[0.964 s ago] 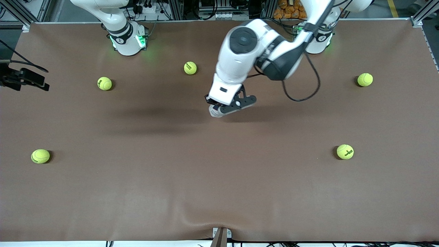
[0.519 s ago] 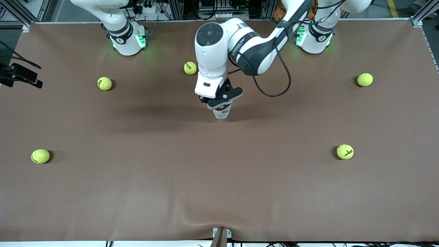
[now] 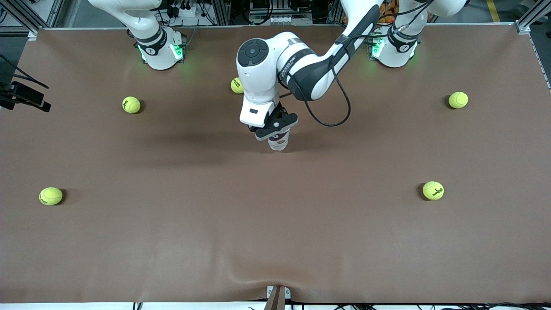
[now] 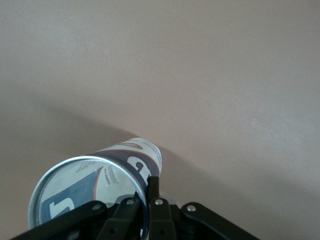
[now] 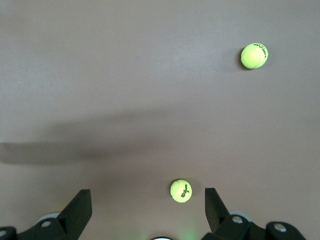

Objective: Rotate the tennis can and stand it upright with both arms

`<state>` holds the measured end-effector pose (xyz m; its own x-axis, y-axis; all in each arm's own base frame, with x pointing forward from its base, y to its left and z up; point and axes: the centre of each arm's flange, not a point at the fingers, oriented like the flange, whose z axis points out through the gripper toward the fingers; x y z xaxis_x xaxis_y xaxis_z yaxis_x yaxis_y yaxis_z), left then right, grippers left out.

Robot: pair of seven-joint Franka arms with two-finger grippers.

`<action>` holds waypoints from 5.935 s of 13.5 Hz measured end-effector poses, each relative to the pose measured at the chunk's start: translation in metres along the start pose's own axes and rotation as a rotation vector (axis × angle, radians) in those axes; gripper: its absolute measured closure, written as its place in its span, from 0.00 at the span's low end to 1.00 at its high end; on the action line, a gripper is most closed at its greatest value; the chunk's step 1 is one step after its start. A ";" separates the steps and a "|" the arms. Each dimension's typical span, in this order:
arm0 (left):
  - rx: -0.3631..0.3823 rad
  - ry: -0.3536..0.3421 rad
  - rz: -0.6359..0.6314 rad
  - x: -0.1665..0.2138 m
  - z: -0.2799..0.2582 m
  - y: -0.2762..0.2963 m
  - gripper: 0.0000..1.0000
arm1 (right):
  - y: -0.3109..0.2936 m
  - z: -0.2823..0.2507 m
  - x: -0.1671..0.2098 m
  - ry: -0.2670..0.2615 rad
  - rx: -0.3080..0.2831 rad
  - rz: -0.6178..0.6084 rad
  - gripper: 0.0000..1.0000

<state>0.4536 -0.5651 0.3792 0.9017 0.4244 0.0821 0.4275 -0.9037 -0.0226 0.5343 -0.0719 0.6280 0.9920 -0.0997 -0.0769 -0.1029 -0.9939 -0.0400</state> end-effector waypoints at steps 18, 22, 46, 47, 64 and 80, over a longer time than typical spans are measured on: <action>0.060 0.012 0.006 -0.007 0.037 0.002 0.80 | -0.013 0.003 0.002 -0.004 -0.002 -0.024 0.00; 0.058 0.012 0.005 -0.007 0.036 0.003 0.57 | -0.015 0.003 0.002 -0.004 -0.003 -0.027 0.00; -0.035 -0.029 -0.173 0.160 -0.172 -0.126 0.00 | -0.019 0.003 0.002 -0.003 -0.003 -0.034 0.00; -0.035 -0.025 -0.163 0.179 -0.181 -0.143 0.00 | -0.019 0.003 0.002 -0.003 -0.003 -0.035 0.00; 0.030 -0.083 0.258 0.342 -0.211 -0.354 0.00 | -0.023 0.003 0.002 -0.003 -0.004 -0.042 0.00; 0.010 -0.056 0.246 0.315 -0.198 -0.399 0.00 | -0.025 0.003 0.002 -0.004 -0.004 -0.045 0.00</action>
<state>0.5544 -0.0817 0.6116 0.9808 0.1943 0.0175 0.1949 -0.9798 -0.0454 0.5390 -0.0473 0.6257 0.9954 -0.0547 -0.0786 -0.0579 -0.9975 -0.0395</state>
